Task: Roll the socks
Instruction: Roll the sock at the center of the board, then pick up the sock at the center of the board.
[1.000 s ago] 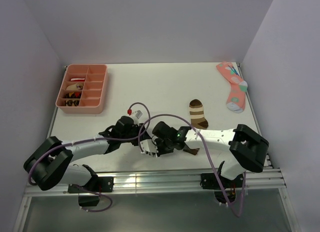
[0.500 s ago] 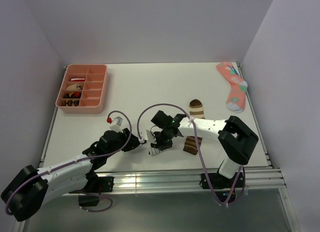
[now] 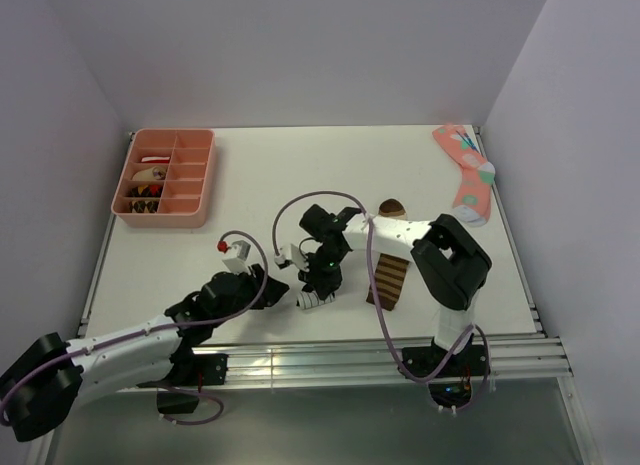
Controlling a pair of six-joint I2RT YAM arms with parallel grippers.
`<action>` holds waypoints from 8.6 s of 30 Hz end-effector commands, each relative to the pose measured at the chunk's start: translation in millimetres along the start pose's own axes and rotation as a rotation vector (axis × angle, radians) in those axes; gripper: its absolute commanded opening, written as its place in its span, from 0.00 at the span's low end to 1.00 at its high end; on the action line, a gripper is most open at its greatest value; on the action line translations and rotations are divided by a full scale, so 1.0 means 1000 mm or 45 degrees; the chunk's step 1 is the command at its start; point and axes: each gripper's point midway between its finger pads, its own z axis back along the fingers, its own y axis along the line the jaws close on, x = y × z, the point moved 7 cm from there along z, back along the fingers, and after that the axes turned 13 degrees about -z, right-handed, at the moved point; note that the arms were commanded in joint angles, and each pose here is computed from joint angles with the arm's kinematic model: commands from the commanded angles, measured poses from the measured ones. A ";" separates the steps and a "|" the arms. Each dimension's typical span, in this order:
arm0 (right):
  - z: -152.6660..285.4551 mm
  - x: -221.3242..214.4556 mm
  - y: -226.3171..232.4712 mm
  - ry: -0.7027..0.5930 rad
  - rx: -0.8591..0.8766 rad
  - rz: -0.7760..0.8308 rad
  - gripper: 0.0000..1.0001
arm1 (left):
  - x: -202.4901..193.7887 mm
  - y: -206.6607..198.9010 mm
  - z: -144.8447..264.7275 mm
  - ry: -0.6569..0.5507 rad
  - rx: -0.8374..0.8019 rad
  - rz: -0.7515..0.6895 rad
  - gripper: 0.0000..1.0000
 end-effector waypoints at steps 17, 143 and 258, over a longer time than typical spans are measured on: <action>-0.026 -0.041 -0.017 0.339 0.049 -0.205 0.10 | 0.001 -0.045 -0.035 0.134 -0.122 -0.443 0.50; -0.033 -0.060 -0.054 0.534 -0.232 -0.339 0.09 | -0.056 -0.033 -0.045 0.447 -0.395 0.004 0.53; 0.133 -0.011 -0.040 -0.150 -0.563 -0.718 0.49 | 0.039 -0.024 -0.041 -0.029 -0.094 0.403 0.00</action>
